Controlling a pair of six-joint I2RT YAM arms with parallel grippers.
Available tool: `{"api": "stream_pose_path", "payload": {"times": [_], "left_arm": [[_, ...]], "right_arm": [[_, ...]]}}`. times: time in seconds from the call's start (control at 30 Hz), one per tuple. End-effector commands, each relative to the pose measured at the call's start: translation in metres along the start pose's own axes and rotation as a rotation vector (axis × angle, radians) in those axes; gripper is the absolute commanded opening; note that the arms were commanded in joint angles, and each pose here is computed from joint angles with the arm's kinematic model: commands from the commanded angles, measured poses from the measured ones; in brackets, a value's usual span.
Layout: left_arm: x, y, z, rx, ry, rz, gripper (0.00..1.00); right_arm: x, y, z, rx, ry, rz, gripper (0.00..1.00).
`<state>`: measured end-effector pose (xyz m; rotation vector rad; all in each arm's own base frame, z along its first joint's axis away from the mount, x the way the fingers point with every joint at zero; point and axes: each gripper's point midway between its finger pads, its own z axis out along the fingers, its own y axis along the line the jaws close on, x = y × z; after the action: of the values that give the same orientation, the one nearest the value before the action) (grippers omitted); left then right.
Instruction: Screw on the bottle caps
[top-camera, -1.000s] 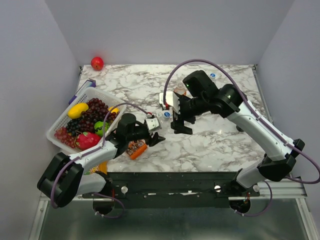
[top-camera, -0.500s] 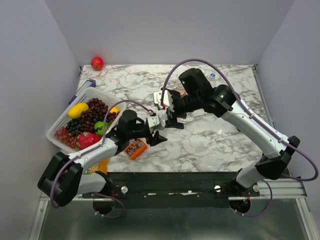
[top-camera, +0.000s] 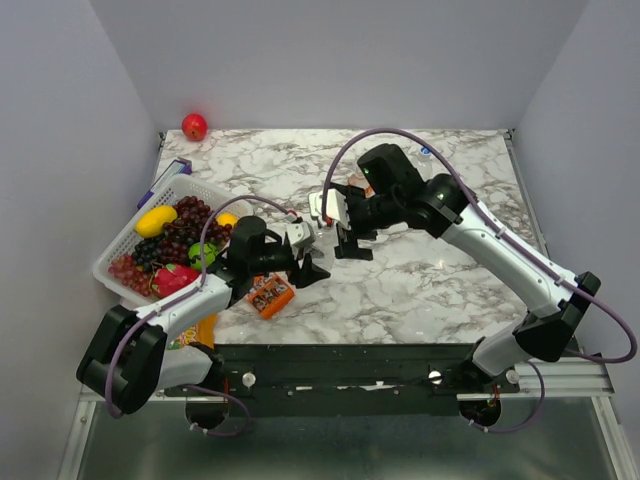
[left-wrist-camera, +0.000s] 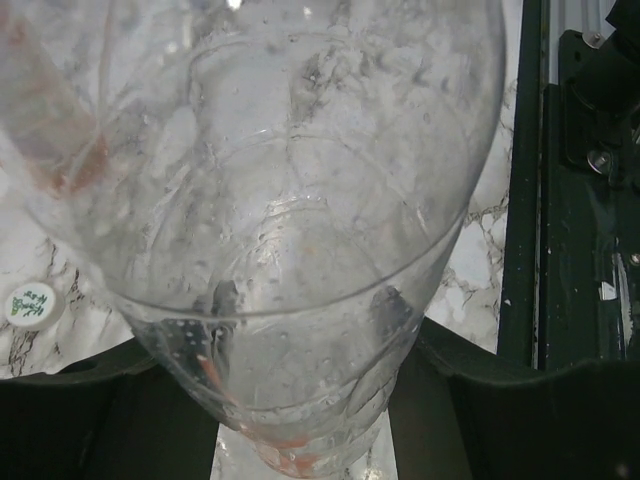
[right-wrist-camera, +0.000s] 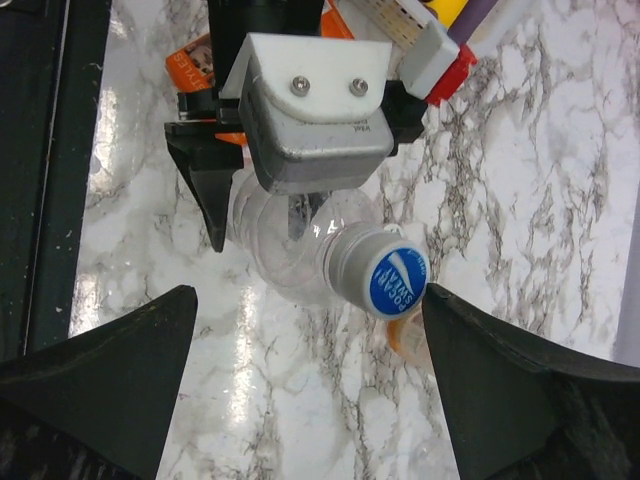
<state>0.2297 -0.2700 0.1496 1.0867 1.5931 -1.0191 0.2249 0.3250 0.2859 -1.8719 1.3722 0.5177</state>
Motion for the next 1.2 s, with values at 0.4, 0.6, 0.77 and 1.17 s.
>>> {"api": "stream_pose_path", "payload": {"times": [0.4,0.6,0.77,1.17], "left_arm": [[-0.013,0.020,-0.016,-0.047,0.021,0.047,0.00],[-0.011,0.006,-0.014,0.022,0.058,0.048,0.00],[-0.017,0.003,-0.012,0.043,0.062,0.063,0.00],[-0.026,0.004,-0.010,0.040,0.050,0.062,0.00]], "right_arm": [[-0.025,-0.012,-0.039,0.108,-0.037,0.195,0.98],[-0.053,-0.024,-0.028,0.079,-0.169,0.012,0.99],[-0.053,-0.018,-0.014,0.035,-0.192,-0.062,1.00],[-0.023,-0.013,0.012,-0.012,-0.099,-0.069,1.00]]}}
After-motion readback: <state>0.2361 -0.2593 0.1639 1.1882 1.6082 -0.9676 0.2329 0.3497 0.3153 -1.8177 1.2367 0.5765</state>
